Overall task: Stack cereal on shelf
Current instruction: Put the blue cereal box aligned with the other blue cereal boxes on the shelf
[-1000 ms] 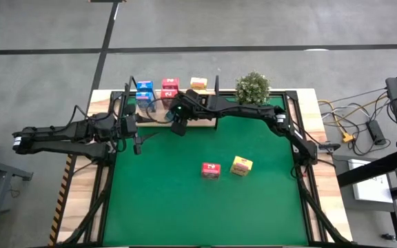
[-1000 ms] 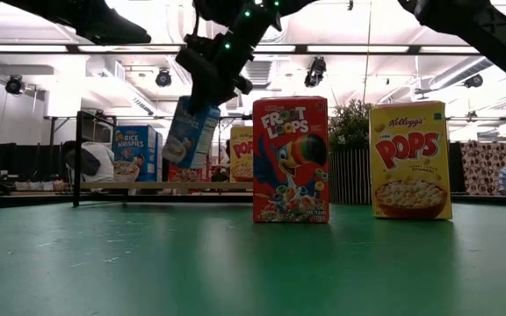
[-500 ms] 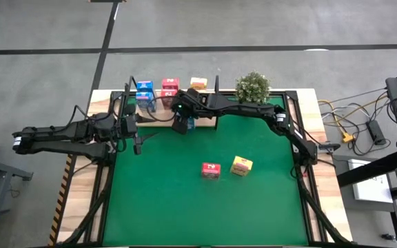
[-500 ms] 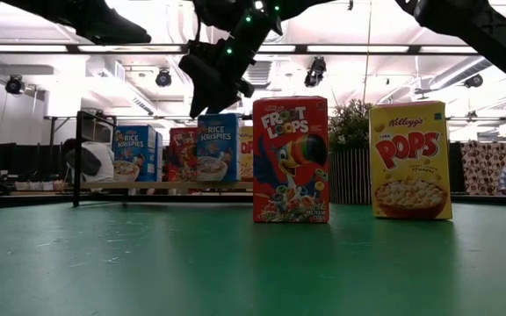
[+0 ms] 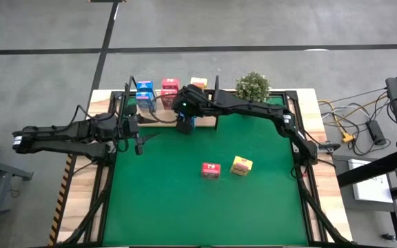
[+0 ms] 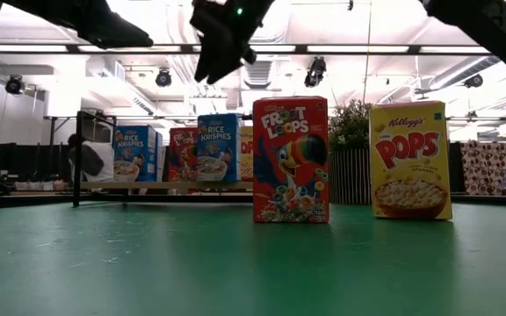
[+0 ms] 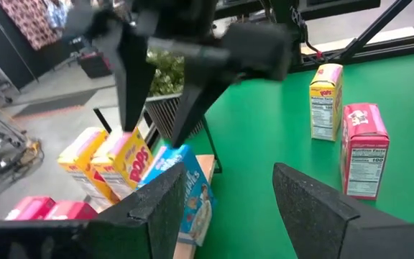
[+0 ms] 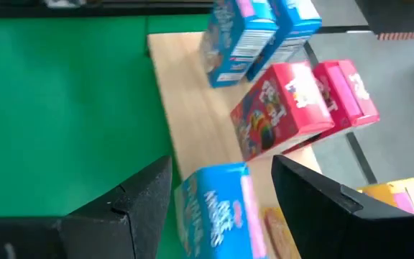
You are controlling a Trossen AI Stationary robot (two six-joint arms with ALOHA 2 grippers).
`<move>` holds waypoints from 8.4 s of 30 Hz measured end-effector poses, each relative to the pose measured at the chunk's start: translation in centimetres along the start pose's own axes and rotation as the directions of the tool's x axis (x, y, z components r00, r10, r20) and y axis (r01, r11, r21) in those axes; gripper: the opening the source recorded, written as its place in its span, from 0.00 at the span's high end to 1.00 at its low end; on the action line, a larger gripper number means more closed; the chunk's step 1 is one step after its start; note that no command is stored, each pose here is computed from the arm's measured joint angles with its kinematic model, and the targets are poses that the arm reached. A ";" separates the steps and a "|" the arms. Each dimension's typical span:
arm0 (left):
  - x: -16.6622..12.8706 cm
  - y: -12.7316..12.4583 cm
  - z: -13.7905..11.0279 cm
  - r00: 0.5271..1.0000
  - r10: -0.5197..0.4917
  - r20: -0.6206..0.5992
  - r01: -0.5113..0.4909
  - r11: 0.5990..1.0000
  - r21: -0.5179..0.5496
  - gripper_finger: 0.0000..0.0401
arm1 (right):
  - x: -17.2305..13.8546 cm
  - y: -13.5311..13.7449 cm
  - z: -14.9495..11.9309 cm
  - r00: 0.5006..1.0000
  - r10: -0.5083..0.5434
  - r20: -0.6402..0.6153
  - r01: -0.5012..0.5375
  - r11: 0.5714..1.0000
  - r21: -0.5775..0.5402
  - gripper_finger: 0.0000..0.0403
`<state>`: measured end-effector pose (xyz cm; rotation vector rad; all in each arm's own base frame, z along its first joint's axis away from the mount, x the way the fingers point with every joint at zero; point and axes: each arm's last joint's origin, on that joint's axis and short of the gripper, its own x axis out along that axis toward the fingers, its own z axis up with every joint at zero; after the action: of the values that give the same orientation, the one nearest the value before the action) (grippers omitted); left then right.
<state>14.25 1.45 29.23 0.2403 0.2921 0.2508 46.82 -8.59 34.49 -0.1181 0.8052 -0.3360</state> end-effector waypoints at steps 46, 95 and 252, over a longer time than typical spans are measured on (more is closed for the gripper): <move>7.4 -0.2 5.6 0.924 -0.054 -0.379 0.039 0.998 -0.047 0.52 | -6.4 4.2 -14.1 0.734 0.248 0.633 -0.068 0.953 -0.295 0.43; 16.0 7.4 1.4 0.896 -0.204 -0.394 0.223 0.975 0.001 0.29 | -5.5 0.5 -15.8 0.769 0.160 0.619 -0.010 0.971 -0.239 0.43; 6.8 10.5 -1.6 0.582 0.101 -0.807 0.015 0.991 0.134 0.64 | -5.4 0.4 -16.0 0.783 0.161 0.601 -0.015 0.971 -0.240 0.43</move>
<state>17.88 13.52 28.81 0.2462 1.2455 0.3855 31.88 -5.97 27.04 -0.3814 0.1843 -0.0964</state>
